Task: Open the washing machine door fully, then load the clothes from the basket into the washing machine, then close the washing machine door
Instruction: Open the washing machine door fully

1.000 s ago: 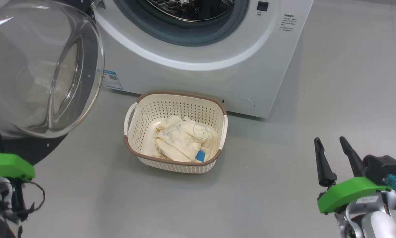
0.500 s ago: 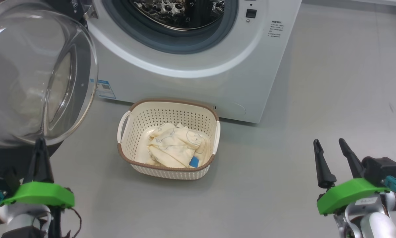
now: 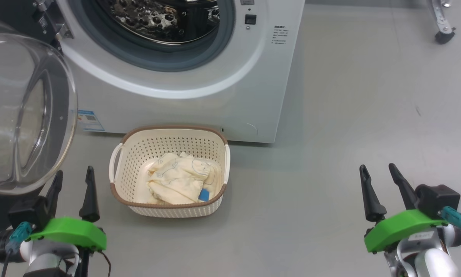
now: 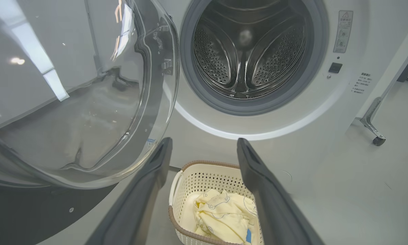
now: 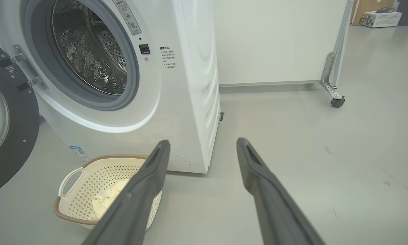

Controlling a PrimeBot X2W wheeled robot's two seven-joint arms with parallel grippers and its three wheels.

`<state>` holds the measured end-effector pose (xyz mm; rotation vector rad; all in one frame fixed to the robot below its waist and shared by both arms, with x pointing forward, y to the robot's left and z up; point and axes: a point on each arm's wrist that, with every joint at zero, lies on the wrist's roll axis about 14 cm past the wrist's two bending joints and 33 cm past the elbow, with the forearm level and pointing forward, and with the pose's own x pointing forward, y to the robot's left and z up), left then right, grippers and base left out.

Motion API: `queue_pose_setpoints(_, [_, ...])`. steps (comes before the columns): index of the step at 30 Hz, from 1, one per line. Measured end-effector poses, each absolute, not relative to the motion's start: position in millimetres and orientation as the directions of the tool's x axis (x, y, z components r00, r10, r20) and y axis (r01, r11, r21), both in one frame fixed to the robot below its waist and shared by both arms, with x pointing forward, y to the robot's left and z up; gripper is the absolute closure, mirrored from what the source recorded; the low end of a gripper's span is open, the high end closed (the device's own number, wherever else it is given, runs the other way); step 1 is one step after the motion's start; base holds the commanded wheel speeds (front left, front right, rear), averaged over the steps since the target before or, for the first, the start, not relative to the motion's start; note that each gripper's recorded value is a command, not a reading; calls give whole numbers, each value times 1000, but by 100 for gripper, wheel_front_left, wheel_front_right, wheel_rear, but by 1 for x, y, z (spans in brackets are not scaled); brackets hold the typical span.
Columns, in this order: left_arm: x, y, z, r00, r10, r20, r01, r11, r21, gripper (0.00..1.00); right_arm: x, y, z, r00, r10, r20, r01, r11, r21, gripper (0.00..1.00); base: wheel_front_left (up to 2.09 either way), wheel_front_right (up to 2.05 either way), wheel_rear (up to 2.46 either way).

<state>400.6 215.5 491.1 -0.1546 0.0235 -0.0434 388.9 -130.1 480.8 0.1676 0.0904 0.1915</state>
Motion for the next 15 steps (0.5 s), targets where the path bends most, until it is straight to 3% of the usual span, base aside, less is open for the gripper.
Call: queue_pose_setpoints(15, [425,206,490,999,-29,-22,26,989,-143,0,372,-163,482,993,97,-65,-85,982,167,0,0,0,0])
